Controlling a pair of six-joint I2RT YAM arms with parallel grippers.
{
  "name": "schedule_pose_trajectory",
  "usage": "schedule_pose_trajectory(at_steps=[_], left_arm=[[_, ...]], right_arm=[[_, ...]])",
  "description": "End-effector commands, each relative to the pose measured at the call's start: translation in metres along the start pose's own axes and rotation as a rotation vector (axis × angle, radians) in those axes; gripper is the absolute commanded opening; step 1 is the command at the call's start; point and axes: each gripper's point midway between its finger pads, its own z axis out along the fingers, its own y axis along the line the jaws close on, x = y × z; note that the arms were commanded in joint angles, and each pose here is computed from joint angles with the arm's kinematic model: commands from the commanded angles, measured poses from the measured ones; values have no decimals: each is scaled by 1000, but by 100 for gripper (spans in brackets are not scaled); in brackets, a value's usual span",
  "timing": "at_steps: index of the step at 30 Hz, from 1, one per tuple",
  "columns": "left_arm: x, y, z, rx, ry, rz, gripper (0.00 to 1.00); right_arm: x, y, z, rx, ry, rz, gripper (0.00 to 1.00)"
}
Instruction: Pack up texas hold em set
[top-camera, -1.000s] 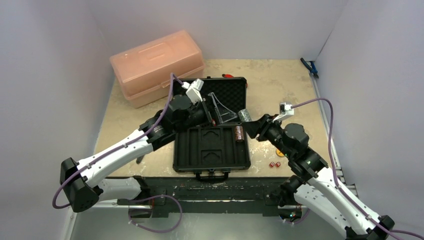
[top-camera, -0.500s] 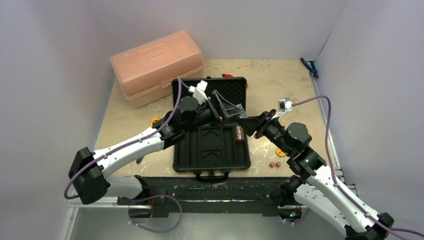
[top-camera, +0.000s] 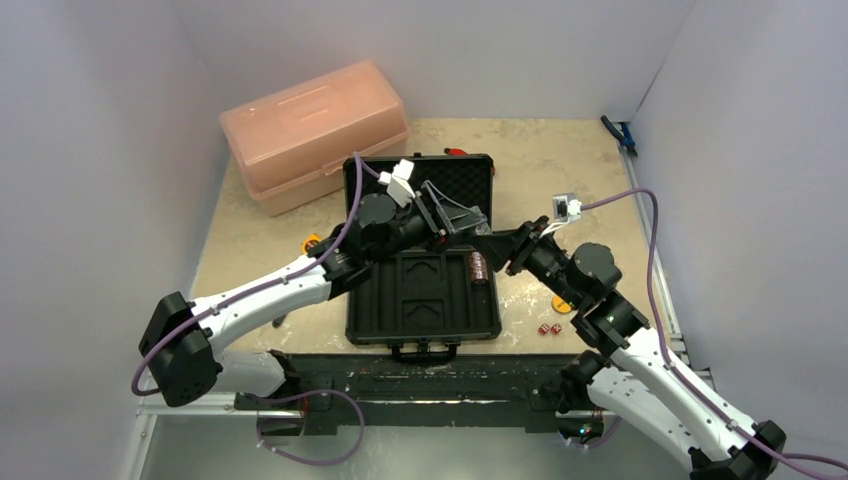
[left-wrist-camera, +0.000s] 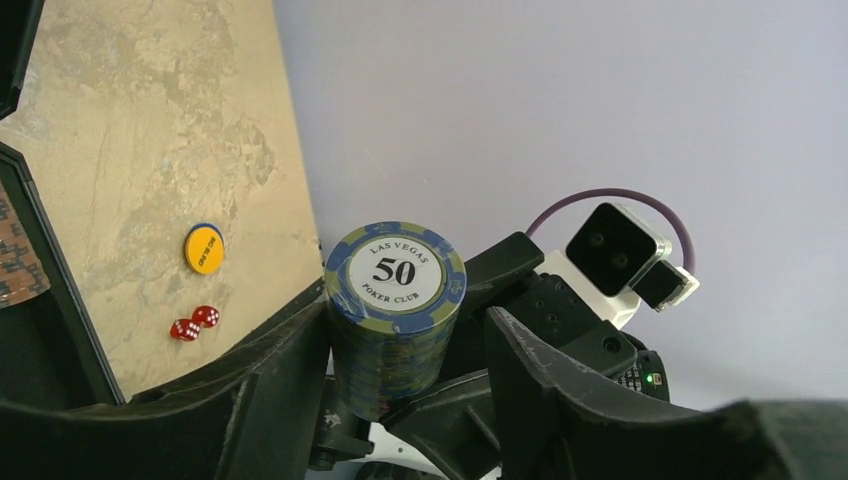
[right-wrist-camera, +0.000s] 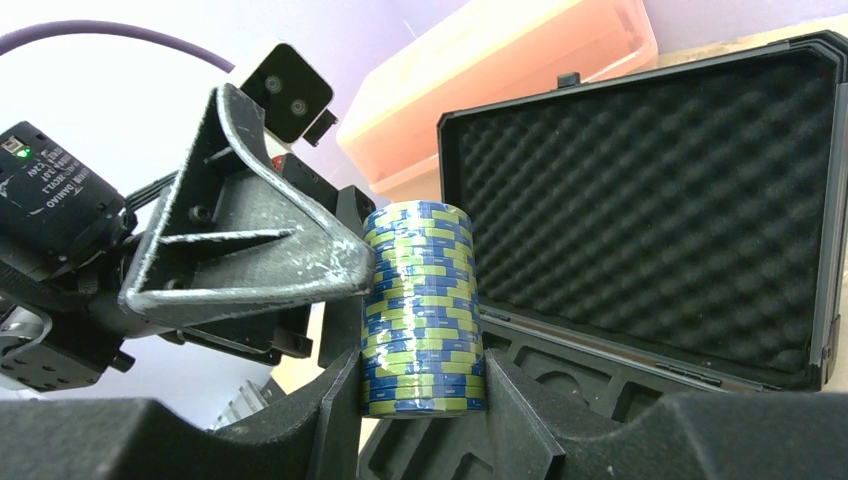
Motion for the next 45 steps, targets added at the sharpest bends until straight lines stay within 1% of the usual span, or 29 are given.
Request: schedule_pose_trajectory(at_steps=[1, 6, 7, 9, 11, 12, 13, 16, 18, 24, 26, 29, 34, 45], left_arm=[[-6, -15, 2, 63, -29, 9, 53], [-6, -14, 4, 60, -28, 13, 38], [-7, -14, 4, 64, -29, 14, 34], [-6, -14, 5, 71, -27, 17, 23], [-6, -13, 6, 71, -25, 17, 7], [-6, -13, 6, 71, -25, 16, 0], [-6, -12, 6, 68, -25, 16, 0], [-6, -11, 6, 67, -29, 18, 0], [-7, -10, 4, 63, -36, 26, 0], [-12, -8, -2, 50, -64, 50, 0], [-13, -6, -4, 44, -70, 61, 0], [-18, 0, -11, 20, -90, 84, 0], [-32, 21, -32, -60, -134, 145, 0], [-59, 83, -113, -403, -186, 414, 0]], right_arm=[[-45, 43, -5, -147, -142, -30, 0], [-44, 43, -4, -149, -137, -30, 0], [-44, 43, -4, -149, -138, -30, 0], [-44, 43, -4, -152, -135, -30, 0], [-43, 43, -3, -152, -127, -30, 0], [-42, 43, -2, -150, -122, -31, 0], [-43, 43, -2, -150, -119, -33, 4], [-42, 43, -1, -144, -114, -34, 36], [-43, 42, -2, -139, -119, -35, 55], [-41, 38, -3, -120, -115, -46, 84], [-41, 34, -4, -104, -111, -59, 92], [-41, 30, -7, -81, -114, -77, 99], [-40, 21, -13, -36, -122, -86, 99], [-31, 6, -8, 22, -96, -78, 99]])
